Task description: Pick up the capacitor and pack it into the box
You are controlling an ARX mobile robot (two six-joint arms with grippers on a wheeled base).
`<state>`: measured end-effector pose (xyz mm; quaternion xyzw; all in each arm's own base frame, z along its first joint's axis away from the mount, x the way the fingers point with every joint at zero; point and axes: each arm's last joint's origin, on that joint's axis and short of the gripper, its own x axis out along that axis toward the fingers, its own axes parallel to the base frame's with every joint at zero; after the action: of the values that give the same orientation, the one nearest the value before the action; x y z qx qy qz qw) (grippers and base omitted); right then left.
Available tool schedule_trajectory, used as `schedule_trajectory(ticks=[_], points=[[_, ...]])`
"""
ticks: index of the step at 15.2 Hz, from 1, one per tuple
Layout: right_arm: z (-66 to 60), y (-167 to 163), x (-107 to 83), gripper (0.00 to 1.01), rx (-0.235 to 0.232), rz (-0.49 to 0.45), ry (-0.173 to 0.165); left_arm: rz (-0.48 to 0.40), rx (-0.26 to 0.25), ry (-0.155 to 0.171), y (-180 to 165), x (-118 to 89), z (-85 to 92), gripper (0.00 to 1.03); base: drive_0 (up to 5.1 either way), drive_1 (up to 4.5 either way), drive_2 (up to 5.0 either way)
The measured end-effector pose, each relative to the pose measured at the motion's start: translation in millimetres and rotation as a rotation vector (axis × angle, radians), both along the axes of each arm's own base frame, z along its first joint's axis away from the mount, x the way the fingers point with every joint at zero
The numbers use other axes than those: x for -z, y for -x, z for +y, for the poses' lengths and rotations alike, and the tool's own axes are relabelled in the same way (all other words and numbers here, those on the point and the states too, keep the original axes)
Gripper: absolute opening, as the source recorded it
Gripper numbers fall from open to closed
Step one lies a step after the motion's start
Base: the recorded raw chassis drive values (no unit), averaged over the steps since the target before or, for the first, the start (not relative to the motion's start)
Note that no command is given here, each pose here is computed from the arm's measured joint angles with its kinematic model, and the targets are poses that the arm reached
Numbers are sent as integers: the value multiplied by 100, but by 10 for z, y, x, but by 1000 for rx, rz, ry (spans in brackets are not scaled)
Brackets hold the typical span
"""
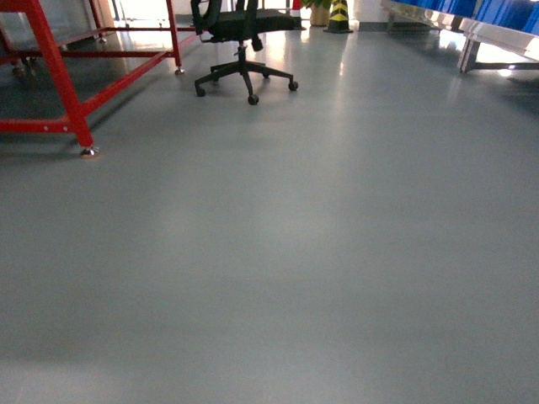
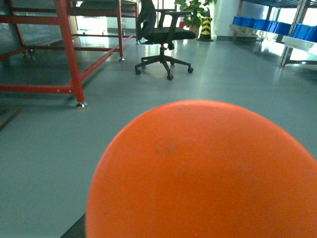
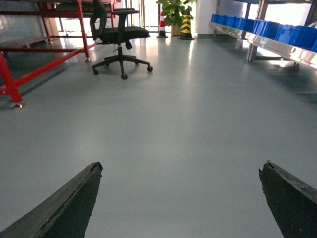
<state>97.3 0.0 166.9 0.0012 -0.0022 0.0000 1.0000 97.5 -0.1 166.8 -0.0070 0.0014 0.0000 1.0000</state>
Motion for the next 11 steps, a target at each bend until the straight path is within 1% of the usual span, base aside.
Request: schedule_trajectory(ticks=[11], points=[[0,0,3,98,0,3,0,1,1,0,0,2,0,44,-507,238,238]])
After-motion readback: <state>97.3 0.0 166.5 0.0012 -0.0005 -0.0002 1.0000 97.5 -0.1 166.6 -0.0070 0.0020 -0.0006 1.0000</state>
